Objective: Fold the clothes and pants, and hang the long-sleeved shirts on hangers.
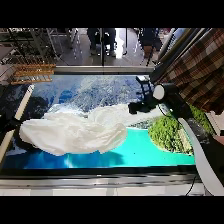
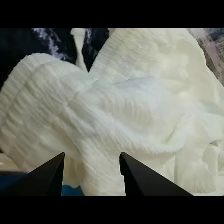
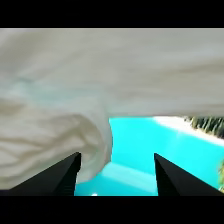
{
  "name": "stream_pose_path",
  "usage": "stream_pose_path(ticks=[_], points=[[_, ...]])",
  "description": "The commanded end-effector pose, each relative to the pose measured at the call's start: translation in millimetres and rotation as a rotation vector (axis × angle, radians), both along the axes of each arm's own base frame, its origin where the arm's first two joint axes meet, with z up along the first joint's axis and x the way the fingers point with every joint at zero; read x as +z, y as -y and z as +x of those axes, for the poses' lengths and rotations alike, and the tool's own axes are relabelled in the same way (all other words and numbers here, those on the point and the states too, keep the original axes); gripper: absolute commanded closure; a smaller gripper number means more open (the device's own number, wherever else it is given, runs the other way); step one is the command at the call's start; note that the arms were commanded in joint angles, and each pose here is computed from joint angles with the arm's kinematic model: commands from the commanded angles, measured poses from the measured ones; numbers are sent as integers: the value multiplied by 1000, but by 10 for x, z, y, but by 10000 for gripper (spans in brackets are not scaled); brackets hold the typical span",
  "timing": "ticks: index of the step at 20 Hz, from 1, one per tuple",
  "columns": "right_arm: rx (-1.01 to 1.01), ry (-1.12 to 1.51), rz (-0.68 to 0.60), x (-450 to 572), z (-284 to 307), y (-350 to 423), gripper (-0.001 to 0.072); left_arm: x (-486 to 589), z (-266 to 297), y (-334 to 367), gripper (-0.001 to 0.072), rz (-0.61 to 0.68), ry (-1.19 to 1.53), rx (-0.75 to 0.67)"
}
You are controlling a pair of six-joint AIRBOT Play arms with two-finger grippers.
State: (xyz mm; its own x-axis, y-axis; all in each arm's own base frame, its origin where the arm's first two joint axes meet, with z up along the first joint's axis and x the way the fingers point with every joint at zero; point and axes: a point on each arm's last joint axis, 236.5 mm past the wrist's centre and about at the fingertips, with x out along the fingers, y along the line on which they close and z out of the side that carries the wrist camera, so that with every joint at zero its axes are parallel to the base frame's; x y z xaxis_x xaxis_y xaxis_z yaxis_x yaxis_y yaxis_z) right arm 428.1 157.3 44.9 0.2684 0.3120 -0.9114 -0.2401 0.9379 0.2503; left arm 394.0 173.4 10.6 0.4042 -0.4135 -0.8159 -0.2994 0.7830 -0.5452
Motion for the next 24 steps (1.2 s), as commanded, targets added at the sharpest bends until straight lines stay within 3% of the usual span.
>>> stream_pose_path(ticks=[1,2,5,10,11,13,16,17,18,19,20,22,24], points=[[-39,-149,169,-465,-672,-21,98,-10,-306,-200,313,-77,-37,75],[-34,-193,214,-585,-888,-147,63,-21,-357,-194,261,-123,-31,103],[-38,-244,265,-1039,-1227,-505,59,-137,-520,-43,261,-257,-11,149],[-132,-219,259,-1421,-1071,-755,75,-531,-585,137,260,-311,-7,276],[-158,-229,260,-1486,-1045,-743,76,-563,-530,167,203,-340,22,312],[-191,-222,262,-1578,-971,-739,78,-601,-420,195,198,-371,80,363],[-265,-176,313,-1570,-777,-786,181,-652,-283,262,199,-384,119,398],[-292,-157,333,-1540,-705,-799,301,-682,-249,300,208,-375,115,393],[-307,-147,351,-1498,-655,-822,525,-706,-205,358,293,-364,112,380],[-303,-136,359,-1448,-612,-841,655,-722,-159,443,528,-360,108,361],[-270,-128,358,-1368,-597,-869,694,-719,-110,526,692,-355,115,335],[-132,-99,245,-1183,-622,-697,695,-618,-4,595,699,-370,148,320],[-87,-74,34,-883,-623,-97,696,-369,41,503,700,-348,208,274]])
